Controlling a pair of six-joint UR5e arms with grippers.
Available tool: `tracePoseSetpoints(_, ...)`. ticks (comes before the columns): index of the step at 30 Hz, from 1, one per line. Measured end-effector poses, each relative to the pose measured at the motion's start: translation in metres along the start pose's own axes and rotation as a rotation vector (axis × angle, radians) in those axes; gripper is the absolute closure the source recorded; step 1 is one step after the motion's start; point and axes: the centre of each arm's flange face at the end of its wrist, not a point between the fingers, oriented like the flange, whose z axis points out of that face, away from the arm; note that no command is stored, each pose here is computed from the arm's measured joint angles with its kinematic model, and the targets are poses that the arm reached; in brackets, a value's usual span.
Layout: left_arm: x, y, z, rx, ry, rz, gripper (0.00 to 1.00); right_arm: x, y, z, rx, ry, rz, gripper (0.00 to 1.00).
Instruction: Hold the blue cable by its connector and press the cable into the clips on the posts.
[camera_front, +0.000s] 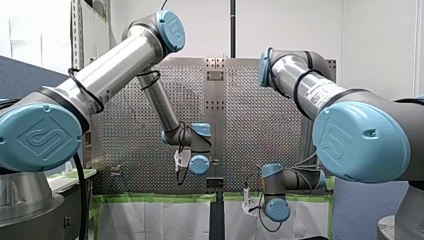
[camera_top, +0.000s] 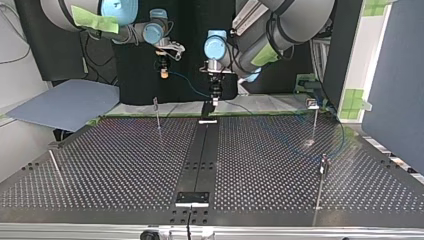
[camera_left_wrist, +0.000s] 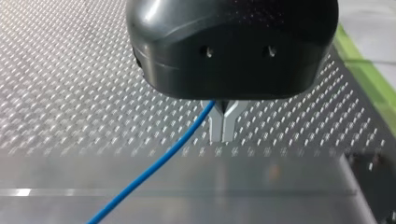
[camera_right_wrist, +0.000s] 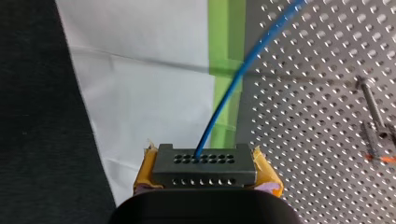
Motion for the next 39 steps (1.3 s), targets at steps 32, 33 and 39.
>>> tracePoseSetpoints(32, 0.106, -0.092, -0.031, 0.111, 0.124, 0.078, 1.0, 0.106, 0.072, 0.035, -0.091, 0.145, 0.069, 1.0)
tracePoseSetpoints(33, 0.11, -0.094, -0.032, 0.109, 0.129, 0.073, 1.0, 0.107, 0.073, 0.035, -0.091, 0.148, 0.067, 1.0)
tracePoseSetpoints(39, 0.133, -0.104, -0.038, 0.105, 0.154, 0.052, 1.0, 0.109, 0.079, 0.039, -0.08, 0.171, 0.057, 1.0)
